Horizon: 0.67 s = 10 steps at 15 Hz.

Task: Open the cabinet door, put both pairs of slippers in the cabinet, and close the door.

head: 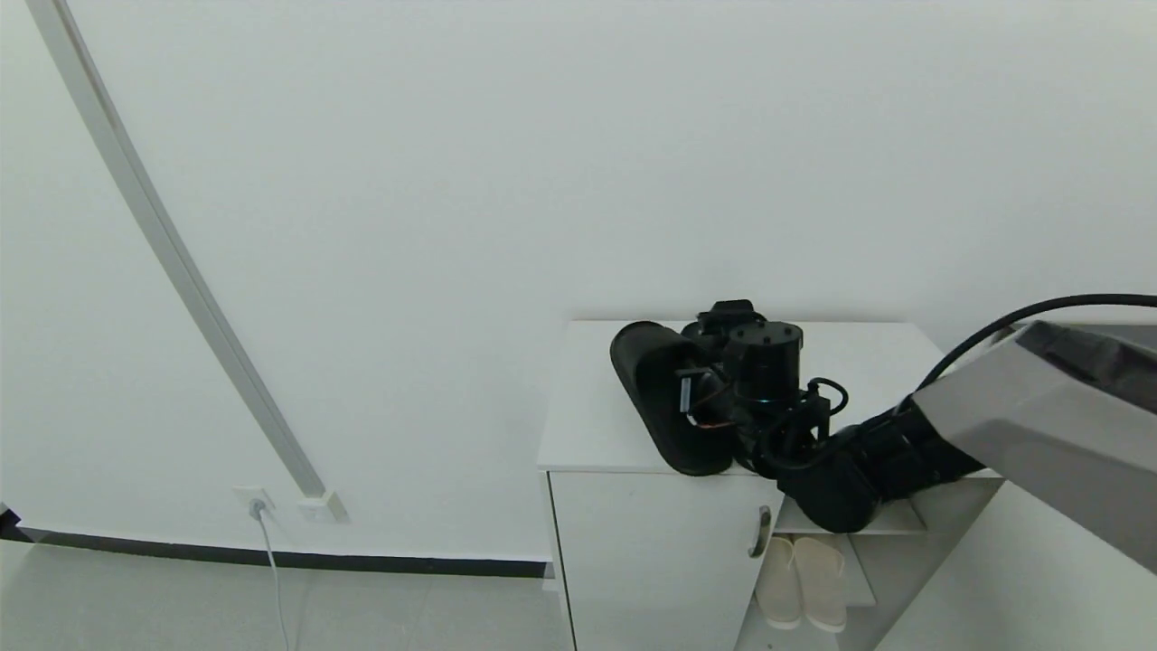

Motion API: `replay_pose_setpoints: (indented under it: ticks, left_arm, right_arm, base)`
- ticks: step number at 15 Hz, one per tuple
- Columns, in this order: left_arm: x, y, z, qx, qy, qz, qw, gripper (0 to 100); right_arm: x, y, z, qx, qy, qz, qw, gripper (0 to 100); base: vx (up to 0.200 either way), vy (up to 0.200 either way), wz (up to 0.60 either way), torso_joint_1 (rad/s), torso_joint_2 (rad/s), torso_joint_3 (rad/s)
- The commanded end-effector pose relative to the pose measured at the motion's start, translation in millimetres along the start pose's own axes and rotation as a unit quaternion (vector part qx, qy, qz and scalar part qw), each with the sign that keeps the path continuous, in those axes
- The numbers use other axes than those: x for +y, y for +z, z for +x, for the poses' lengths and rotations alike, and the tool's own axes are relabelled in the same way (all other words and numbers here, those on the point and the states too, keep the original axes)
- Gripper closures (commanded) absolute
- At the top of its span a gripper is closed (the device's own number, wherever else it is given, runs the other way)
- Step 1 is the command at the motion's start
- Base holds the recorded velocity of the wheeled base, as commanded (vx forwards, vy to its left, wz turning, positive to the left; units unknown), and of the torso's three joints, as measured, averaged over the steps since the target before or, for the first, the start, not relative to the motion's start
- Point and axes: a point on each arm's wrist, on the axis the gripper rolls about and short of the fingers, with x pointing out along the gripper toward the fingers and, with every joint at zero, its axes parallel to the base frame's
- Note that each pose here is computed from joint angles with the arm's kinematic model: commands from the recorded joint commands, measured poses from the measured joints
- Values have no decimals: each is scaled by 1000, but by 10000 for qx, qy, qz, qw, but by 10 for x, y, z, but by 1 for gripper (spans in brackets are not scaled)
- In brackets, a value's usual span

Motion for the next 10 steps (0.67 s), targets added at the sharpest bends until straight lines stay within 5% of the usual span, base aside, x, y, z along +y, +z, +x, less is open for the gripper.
replay_pose_setpoints:
  ticks: [1, 4, 10]
  left_arm:
    - [0, 0, 1, 7, 2, -1, 10000, 100]
    - [0, 0, 0, 0, 2, -1, 10000, 100]
    - [0, 0, 0, 0, 2, -8, 10000, 100]
  right_arm:
    - [-174, 357, -627, -95, 758, 64, 9971, 100]
    - [-321, 375, -1104, 124, 1422, 10, 9898, 100]
    - [-351, 290, -1508, 312, 1686, -68, 9852, 100]
  base:
    - [0, 0, 0, 0, 0, 0]
    - [0, 0, 0, 0, 0, 0]
    - [0, 0, 0, 0, 0, 0]
